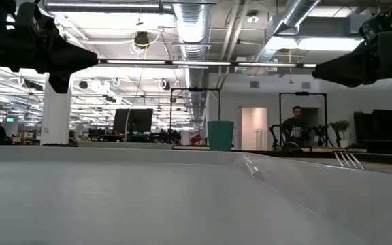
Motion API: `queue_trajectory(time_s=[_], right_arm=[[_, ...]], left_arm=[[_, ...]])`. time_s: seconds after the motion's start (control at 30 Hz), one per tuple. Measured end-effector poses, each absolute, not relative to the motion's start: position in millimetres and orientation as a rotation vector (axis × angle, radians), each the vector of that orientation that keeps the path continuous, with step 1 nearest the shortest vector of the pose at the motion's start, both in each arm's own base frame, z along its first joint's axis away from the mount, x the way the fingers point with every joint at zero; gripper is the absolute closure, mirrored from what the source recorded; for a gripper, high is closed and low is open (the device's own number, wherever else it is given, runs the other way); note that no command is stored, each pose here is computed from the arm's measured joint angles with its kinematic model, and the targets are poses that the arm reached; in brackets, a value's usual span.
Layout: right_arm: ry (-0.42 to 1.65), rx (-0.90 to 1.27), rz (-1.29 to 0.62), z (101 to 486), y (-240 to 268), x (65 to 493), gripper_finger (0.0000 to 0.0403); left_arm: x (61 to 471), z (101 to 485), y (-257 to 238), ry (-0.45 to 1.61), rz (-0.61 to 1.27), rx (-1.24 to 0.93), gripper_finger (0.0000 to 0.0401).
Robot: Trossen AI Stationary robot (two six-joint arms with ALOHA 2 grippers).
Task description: Pick and place plate/cup/fork/spoon on tray
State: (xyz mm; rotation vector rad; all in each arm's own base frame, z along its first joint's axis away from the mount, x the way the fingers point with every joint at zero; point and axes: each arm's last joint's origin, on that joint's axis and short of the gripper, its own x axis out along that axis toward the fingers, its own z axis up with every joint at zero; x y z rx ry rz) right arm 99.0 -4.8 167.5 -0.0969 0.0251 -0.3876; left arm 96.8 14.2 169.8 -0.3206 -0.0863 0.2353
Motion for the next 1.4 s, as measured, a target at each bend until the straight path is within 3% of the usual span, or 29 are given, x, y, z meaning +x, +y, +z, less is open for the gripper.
queue_trajectory(time_s=[0.5,0.8,1.1,1.4], right_arm=[[0.025,-0.097,-0.387,167.5,-4.8,99.1,0.0143],[0.025,-0.097,-0.388,167.5,-4.8,99.0,0.0143],[0.025,-0.097,-0.388,167.5,-4.8,99.0,0.0143],[0.025,-0.097,-0.387,167.5,-4.8,99.1,0.0143]], left_arm=[[96.8,169.9,14.2,-0.087,0.236,-0.318,0.0355],[96.8,169.9,14.2,-0.068,0.241,-0.165,0.0355],[96.7,170.0,14.2,-0.074,0.240,-0.213,0.0355],[96.9,169.8,13.7,-0.096,0.215,-0.437,0.0355]])
